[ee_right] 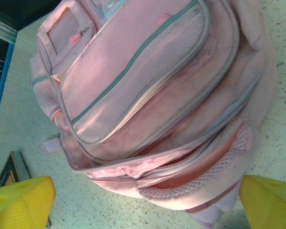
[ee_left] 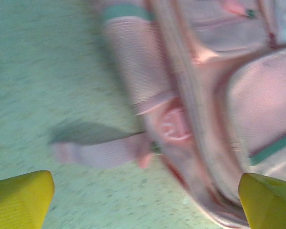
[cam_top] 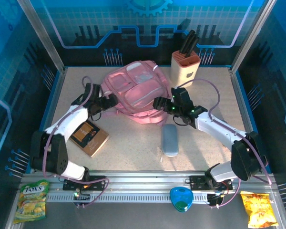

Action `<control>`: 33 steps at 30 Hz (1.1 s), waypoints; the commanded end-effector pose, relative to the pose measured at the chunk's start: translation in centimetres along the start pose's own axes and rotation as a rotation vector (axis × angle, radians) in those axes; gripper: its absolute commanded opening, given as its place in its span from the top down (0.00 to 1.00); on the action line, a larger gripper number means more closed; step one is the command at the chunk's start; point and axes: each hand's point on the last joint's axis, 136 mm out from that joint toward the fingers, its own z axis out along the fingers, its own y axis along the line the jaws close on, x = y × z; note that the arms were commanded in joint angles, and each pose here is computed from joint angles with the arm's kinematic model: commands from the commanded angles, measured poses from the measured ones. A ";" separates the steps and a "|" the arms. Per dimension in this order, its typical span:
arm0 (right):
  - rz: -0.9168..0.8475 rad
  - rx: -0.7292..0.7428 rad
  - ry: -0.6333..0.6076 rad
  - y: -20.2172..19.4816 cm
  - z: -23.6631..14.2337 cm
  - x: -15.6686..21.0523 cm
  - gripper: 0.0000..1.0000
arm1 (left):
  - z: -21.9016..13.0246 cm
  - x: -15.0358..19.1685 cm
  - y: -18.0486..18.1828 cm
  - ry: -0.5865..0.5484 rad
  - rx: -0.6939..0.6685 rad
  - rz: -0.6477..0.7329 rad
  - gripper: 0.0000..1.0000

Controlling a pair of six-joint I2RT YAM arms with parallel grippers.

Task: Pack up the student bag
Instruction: Move the book to the middle-left of the table.

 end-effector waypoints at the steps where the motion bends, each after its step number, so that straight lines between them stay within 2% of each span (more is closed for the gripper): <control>1: -0.055 0.011 -0.013 1.1 0.5 -0.6 0.00 | -0.3 2.1 5.1 -0.007 -0.130 -0.129 0.01; 4: -0.065 -0.024 0.014 2.0 1.2 -0.3 0.00 | -0.3 3.9 7.8 0.014 -0.177 -0.187 0.01; 8: -0.061 -0.049 0.041 2.7 1.9 0.1 0.00 | 0.3 6.0 9.0 0.070 -0.193 -0.215 0.01; 13: -0.052 -0.062 0.061 3.2 2.5 0.3 0.00 | 2.0 9.0 6.9 0.206 -0.081 -0.251 0.06; 18: -0.051 -0.056 0.067 3.4 2.8 0.5 0.00 | 2.6 11.9 4.5 0.293 -0.035 -0.219 0.08; 25: -0.060 -0.045 0.087 3.7 2.9 1.1 0.01 | 2.1 15.6 -1.8 0.396 0.109 -0.155 0.08; 27: -0.069 -0.048 0.091 4.1 2.9 1.3 0.02 | 1.9 15.4 -2.7 0.398 0.133 -0.150 0.08; 30: -0.097 -0.055 0.110 5.0 3.1 2.1 0.05 | 0.8 13.8 -3.2 0.338 0.147 -0.122 0.07; 33: -0.155 -0.091 0.150 6.9 3.6 3.6 0.09 | -0.6 11.7 -2.3 0.264 0.111 -0.088 0.05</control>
